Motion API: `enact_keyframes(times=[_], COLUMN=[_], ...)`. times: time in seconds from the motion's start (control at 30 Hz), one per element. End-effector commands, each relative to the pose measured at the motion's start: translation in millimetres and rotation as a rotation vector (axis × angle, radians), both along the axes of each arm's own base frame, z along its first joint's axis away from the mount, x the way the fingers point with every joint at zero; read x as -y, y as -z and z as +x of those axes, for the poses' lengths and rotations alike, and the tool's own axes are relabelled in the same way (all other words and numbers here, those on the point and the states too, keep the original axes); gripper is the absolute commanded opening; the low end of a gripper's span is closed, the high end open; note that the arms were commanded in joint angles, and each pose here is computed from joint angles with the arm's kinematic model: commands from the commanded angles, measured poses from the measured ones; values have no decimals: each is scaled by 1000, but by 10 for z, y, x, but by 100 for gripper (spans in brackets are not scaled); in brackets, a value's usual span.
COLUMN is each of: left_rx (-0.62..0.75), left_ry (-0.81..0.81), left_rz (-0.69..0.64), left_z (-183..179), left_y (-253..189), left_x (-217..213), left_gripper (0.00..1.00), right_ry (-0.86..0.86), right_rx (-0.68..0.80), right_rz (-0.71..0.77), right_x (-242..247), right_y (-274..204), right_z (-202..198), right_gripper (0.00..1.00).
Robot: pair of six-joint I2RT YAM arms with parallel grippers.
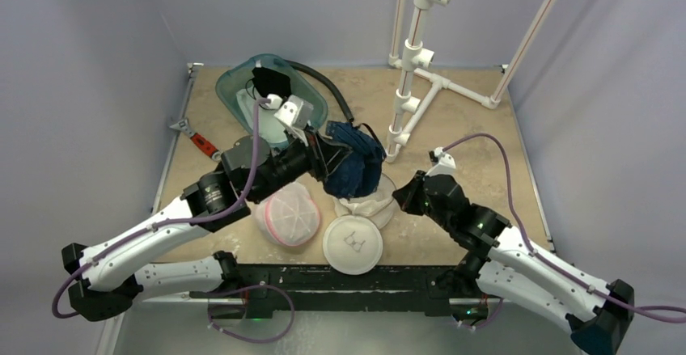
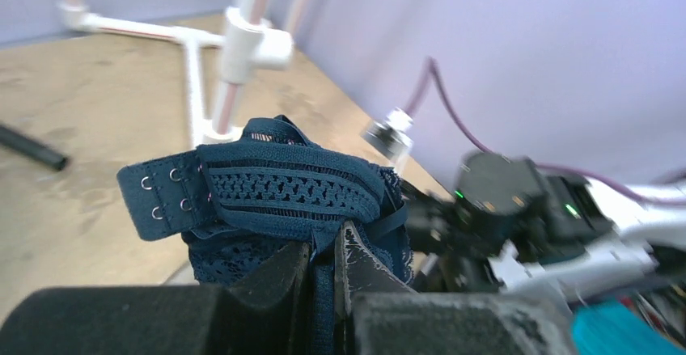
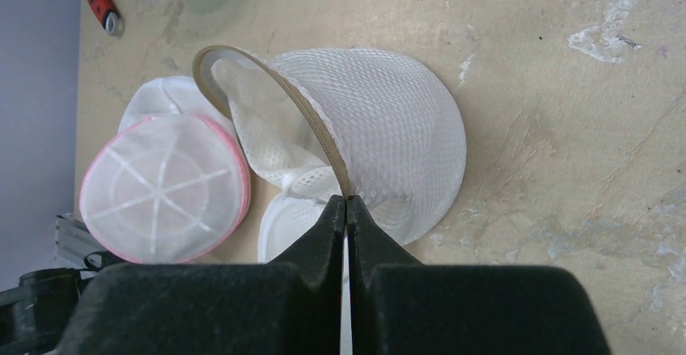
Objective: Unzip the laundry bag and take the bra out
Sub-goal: Place the bra in the bin.
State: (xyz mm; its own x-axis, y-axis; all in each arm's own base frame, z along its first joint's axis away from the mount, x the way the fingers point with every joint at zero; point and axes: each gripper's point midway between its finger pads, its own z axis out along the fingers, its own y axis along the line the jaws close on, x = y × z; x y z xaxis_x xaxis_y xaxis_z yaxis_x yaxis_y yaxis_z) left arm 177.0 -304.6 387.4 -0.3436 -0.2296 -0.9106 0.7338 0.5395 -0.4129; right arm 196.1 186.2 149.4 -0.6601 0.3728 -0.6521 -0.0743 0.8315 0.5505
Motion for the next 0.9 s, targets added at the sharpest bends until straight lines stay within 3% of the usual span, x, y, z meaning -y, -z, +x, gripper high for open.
enact_keyframes(times=[0.0,0.13,0.27,0.43,0.57,0.77,0.87], left_rx=[-69,-175,-206,-212,-268,-414,-443], left_ry=[-312,-377,-464,-618,-683,-787,-826], left_rz=[-4,5,-28,-29,-15,-88,-127], left_z=[488,705,843,1138,1582,2443,2769], left_y=[-71,42,34,40,197,704,923], left_x=[-312,-377,-517,-846,-1079,-1698,-1797], left_gripper=[0,0,0,0,0,0,0], right_ry=[-12,-37,-98,-167,-208,-246,-252], right_rx=[3,51,124,210,280,299,282], right_rz=[-18,1,45,101,124,147,165], right_x=[35,21,-36,-84,-90,-92,-102], right_y=[-33,-235,-563,-956,-1112,-1024,-909], right_z=[-25,-26,-60,-139,-182,-270,-305], right_gripper=[3,40,57,63,63,61,59])
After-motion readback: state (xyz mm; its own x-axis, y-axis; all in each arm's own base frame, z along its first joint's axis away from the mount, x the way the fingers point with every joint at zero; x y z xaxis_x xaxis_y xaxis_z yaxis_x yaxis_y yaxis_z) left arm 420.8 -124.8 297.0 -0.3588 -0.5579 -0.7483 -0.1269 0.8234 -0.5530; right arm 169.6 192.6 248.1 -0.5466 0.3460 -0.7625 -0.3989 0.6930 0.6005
